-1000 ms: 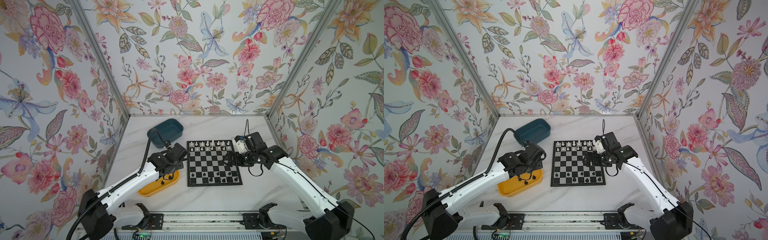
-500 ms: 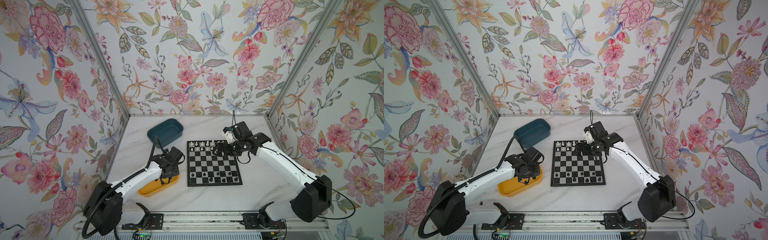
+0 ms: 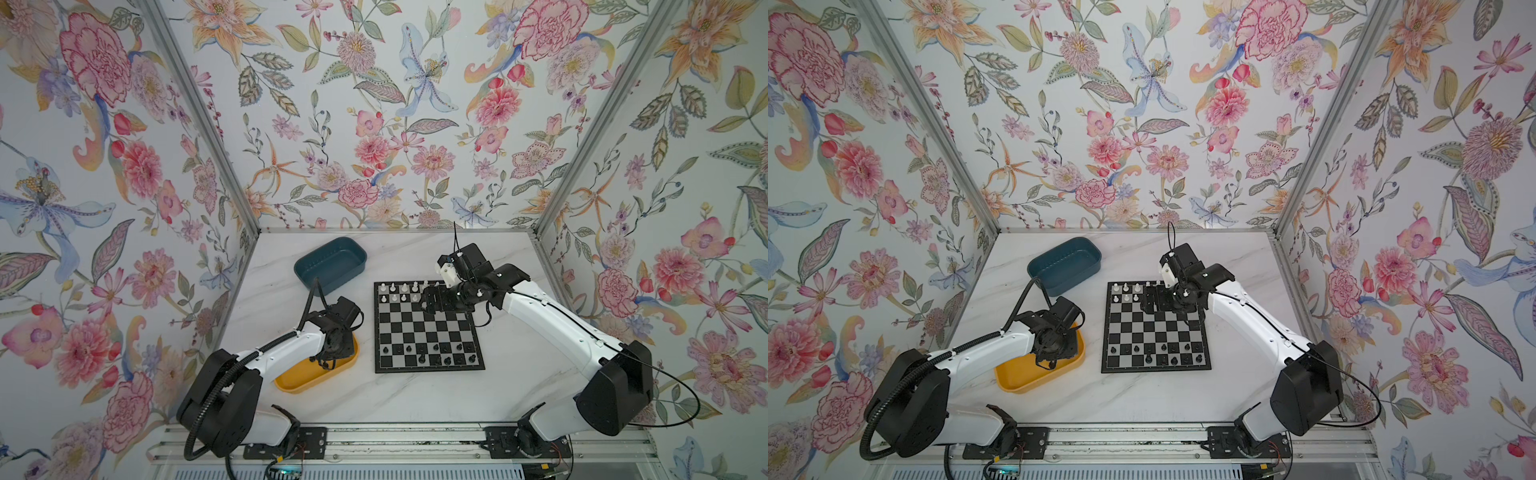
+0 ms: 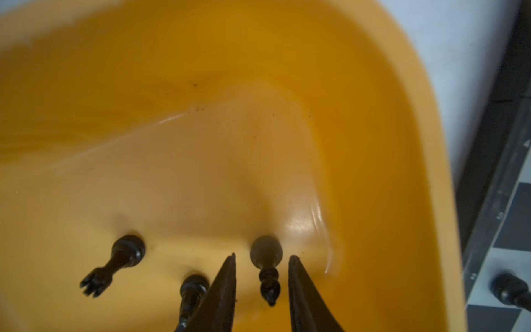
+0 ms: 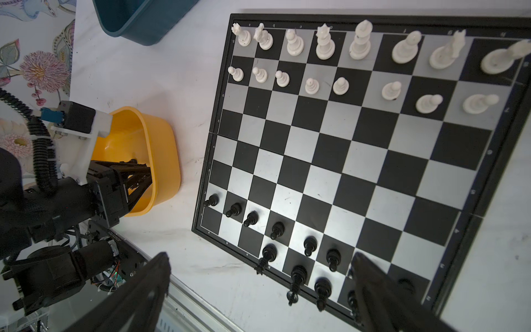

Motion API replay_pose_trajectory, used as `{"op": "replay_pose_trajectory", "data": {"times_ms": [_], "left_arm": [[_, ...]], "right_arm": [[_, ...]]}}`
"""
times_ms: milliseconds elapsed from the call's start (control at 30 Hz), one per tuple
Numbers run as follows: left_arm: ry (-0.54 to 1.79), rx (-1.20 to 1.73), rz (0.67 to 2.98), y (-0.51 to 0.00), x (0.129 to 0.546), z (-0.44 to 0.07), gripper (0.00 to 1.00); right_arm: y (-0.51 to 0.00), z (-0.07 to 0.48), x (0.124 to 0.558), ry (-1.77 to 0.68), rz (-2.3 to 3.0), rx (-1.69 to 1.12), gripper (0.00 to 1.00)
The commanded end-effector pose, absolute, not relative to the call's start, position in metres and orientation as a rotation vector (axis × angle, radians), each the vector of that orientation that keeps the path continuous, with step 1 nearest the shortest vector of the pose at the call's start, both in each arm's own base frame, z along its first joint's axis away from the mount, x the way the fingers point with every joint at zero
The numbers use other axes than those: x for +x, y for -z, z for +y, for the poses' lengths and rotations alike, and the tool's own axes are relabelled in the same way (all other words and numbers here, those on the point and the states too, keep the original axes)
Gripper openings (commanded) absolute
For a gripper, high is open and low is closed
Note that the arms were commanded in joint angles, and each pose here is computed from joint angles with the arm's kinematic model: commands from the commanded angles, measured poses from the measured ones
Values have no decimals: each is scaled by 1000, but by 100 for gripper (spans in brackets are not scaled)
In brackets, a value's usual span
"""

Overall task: Set up the chess pieces on the board
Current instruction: 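Lower the left gripper into the tub and close on a black piece, then lift the black piece and carry it with the left gripper to the board's nearest row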

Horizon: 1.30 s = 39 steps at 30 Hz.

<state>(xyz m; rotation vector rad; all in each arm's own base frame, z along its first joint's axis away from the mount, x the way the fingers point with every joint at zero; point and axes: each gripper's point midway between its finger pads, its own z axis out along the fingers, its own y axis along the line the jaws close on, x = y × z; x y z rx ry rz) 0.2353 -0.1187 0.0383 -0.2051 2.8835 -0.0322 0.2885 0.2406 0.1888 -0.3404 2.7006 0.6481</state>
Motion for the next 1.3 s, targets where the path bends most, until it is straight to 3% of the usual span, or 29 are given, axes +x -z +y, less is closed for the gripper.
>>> {"op": "replay_pose_trajectory", "data": {"times_ms": [0,467,967,1267], "left_arm": [[37,-161,2897,-33,238,-119,32],[32,-161,2903,-33,238,-118,7],[61,-121,2842,-88,255,-127,6],[103,-114,2812,-114,243,-143,7]], "right_arm": [[-194,241,292,-621,2697,-314,99],[-193,236,287,-603,2702,-311,99],[-190,228,272,-628,2692,-299,99],[-181,209,242,-648,2680,-270,99]]}}
